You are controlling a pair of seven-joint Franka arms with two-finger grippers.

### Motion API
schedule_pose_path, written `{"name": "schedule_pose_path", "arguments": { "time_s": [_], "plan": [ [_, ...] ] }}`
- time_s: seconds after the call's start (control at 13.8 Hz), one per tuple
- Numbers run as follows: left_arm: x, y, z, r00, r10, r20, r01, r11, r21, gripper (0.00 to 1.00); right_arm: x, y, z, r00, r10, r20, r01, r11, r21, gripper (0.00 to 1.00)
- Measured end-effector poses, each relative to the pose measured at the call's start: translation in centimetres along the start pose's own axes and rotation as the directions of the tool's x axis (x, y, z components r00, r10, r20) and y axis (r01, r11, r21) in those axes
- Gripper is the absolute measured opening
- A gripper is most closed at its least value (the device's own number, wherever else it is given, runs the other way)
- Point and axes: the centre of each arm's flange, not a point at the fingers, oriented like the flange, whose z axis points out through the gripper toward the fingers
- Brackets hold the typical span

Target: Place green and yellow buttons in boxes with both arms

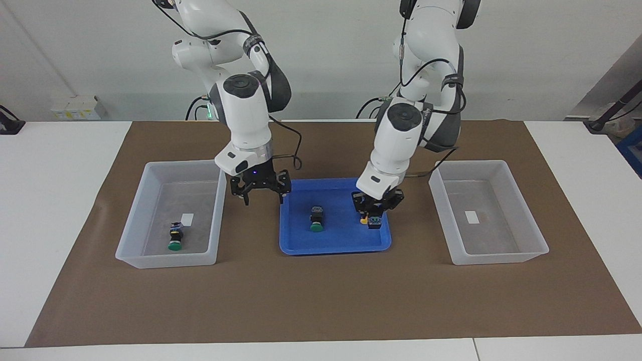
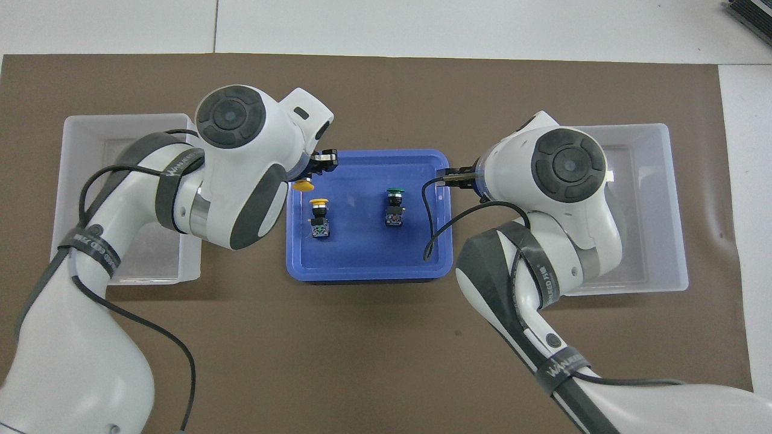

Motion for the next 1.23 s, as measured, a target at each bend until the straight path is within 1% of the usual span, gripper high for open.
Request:
{"name": "schedule_pose_path", "arguments": {
  "time_s": [0.22, 0.43, 0.51, 0.65, 0.72, 0.87, 1.01, 1.23],
  "plan": [
    [3.5, -7.1, -1.9, 1.000, -0.005, 0.023, 0.005, 1.000, 0.024, 0.44, -0.5, -4.5, 1.5, 1.000, 0.029, 0.009, -0.029, 1.000, 0.013, 1.00],
    [6.0, -14.4, -3.2, 0.999, 0.023, 0.026, -0.024, 0.999, 0.036, 0.44, -1.3, -6.7, 3.1, 0.999, 0.026, 0.018, -0.026, 1.000, 0.009, 1.00],
    [6.5, -16.6, -3.3, 0.999, 0.037, 0.027, -0.038, 0.999, 0.039, 0.44, -1.8, -7.6, 3.9, 0.999, 0.029, 0.019, -0.029, 1.000, -0.006, 1.00],
    [7.3, -21.0, -3.4, 0.998, 0.061, 0.031, -0.062, 0.997, 0.044, 0.44, -2.5, -10.0, 5.9, 0.999, 0.034, -0.007, -0.034, 0.998, -0.055, 1.00],
    [7.4, -22.8, -3.1, 0.997, 0.071, 0.036, -0.073, 0.996, 0.047, 0.44, -2.7, -10.8, 6.9, 0.999, 0.035, -0.018, -0.037, 0.997, -0.073, 1.00],
    [7.1, -25.0, -1.5, 0.996, 0.077, 0.035, -0.079, 0.995, 0.054, 0.44, -2.8, -11.5, 8.7, 0.999, 0.037, -0.023, -0.038, 0.996, -0.076, 1.00],
    [6.1, -26.7, 1.2, 0.995, 0.092, 0.030, -0.093, 0.994, 0.063, 0.44, -3.1, -12.1, 10.5, 0.998, 0.049, -0.033, -0.051, 0.997, -0.062, 1.00],
    [4.4, -28.6, 4.7, 0.996, 0.086, 0.011, -0.087, 0.994, 0.068, 0.44, -4.1, -13.1, 12.5, 0.998, 0.046, -0.041, -0.048, 0.996, -0.074, 1.00]
  ]
}}
